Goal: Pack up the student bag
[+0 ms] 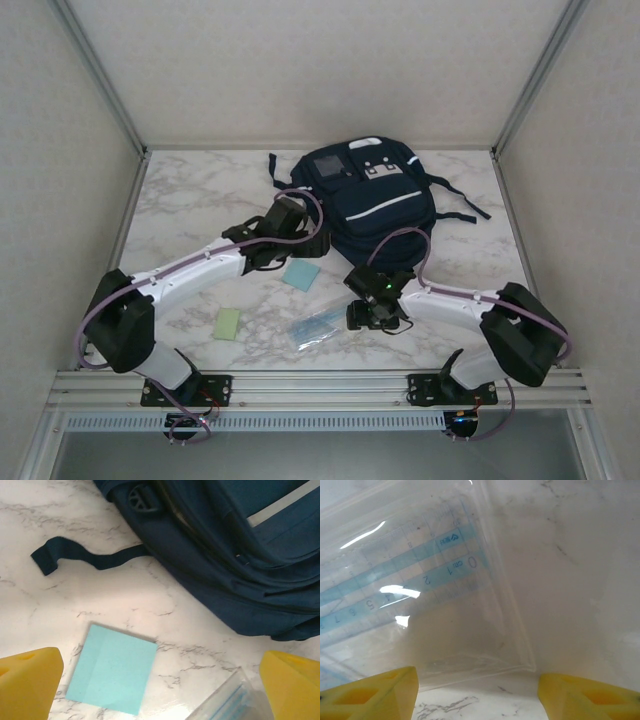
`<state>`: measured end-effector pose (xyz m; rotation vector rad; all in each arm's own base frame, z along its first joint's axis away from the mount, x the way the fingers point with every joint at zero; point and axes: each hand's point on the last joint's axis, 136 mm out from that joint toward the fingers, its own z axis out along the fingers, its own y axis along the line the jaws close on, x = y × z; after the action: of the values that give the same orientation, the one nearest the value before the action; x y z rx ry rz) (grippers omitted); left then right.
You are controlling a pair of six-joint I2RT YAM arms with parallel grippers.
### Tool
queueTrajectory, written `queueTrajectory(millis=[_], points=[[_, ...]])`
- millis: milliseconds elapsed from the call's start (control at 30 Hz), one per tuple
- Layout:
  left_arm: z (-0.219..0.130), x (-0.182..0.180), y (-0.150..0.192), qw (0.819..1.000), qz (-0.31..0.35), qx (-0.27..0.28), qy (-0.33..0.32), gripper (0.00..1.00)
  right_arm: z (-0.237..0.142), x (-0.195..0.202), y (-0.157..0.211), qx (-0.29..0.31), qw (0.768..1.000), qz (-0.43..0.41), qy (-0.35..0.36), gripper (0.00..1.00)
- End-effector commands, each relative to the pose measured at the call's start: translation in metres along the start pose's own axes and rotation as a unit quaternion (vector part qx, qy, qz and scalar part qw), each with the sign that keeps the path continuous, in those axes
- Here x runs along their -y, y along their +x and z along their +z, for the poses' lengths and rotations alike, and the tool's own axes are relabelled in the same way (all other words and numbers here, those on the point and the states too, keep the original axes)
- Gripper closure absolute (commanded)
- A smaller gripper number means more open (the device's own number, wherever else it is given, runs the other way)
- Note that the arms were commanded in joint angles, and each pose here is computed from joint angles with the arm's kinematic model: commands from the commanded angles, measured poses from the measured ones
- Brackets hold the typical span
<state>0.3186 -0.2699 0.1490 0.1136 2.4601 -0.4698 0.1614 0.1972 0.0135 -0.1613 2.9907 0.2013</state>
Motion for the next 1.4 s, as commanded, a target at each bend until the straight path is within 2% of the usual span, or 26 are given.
queueTrajectory(millis=[0,67,233,367,667,900,1033,1233,1367], points=[[-0.008,-0.006,-0.011,0.999,-0.014,0.034,-0.006,0.0,0.008,0.001,-0.038,0.072,0.997,0.012,0.034,0.44],[-0.006,-0.011,-0.009,0.999,-0.008,0.032,-0.015,0.0,0.013,-0.002,-0.039,0.067,0.997,0.012,0.034,0.57],[-0.002,-0.019,-0.007,0.999,0.0,0.035,-0.027,0.0,0.023,-0.002,-0.037,0.051,0.998,0.002,0.046,0.81],[-0.001,-0.022,-0.006,0.999,0.004,0.034,-0.019,0.0,0.017,-0.009,-0.043,0.055,0.997,-0.022,0.039,1.0],[-0.008,-0.01,-0.011,0.994,0.054,0.025,0.096,0.0,-0.049,-0.045,-0.077,0.117,0.981,-0.153,-0.033,1.0],[-0.018,0.01,-0.023,0.979,0.069,0.032,0.187,0.0,-0.082,-0.049,-0.116,0.162,0.958,-0.225,-0.073,1.0],[-0.007,0.022,-0.021,0.969,0.067,0.014,0.237,0.0,-0.085,-0.034,-0.145,0.189,0.951,-0.231,-0.077,1.0],[0.02,0.044,-0.015,0.953,0.058,-0.035,0.294,0.03,-0.084,-0.018,-0.175,0.2,0.95,-0.223,-0.086,1.0],[0.047,0.05,-0.014,0.949,0.049,-0.064,0.304,0.12,-0.083,-0.003,-0.19,0.206,0.953,-0.204,-0.084,1.0]])
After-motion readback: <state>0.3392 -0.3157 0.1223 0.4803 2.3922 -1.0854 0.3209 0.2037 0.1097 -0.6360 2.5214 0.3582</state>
